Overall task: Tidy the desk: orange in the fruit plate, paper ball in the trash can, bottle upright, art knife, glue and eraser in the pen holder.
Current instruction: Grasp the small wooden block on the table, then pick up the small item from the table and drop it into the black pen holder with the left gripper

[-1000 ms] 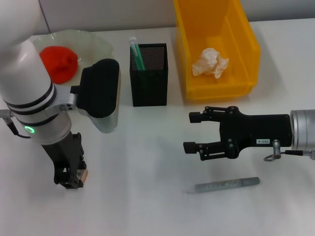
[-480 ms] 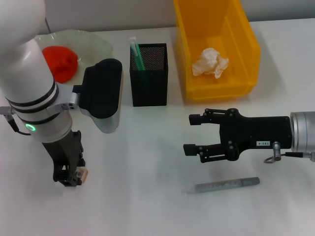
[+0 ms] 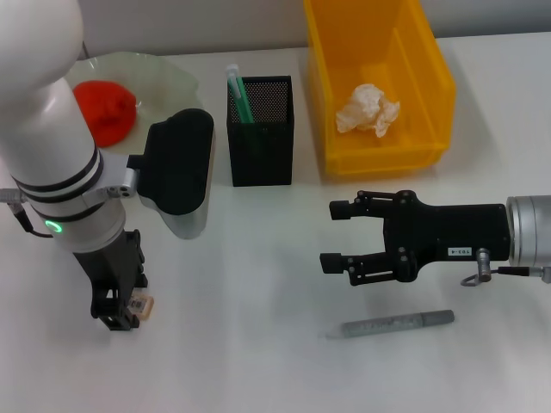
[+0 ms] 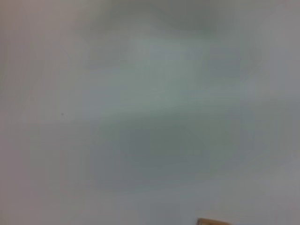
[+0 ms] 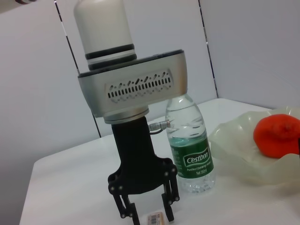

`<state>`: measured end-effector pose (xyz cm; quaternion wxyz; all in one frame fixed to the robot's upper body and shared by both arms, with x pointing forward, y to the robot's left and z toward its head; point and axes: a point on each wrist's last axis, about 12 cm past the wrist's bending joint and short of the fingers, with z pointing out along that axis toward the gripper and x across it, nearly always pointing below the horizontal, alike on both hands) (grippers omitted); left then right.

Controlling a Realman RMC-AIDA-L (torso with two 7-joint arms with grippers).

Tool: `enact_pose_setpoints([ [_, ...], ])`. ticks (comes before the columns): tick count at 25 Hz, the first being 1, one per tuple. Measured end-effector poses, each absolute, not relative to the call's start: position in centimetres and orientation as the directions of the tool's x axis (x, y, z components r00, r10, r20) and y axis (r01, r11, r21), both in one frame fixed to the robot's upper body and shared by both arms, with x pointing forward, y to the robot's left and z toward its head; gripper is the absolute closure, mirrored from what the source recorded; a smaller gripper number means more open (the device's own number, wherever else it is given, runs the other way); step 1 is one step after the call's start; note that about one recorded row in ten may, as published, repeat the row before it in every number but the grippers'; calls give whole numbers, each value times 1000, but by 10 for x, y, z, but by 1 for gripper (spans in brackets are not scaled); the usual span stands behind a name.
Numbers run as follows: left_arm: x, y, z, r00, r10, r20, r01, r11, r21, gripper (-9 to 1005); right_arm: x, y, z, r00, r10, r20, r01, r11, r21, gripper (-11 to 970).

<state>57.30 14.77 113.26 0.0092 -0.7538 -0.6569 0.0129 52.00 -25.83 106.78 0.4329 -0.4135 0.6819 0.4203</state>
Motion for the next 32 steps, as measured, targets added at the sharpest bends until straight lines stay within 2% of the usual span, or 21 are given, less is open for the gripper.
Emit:
enact_pose_setpoints([
  [17, 572, 149, 1127, 154, 988, -1, 987, -154, -43, 482, 520, -258, 1068, -284, -197, -938, -928, 302, 218, 119],
  [22, 572, 149, 1127, 163, 987, -5, 986, -163, -46, 694, 520, -258, 1068, -285, -196, -938, -928, 301, 219, 119],
  [28, 572, 148, 1128, 161, 987, -17, 986, -161, -42, 724, 518, -259, 1068, -289, -194, -937, -926, 304, 223, 119],
  [32, 571, 144, 1139, 164, 985, -56, 986, -166, -32, 724, 518, -260, 1067, -291, -194, -937, -925, 307, 224, 119],
])
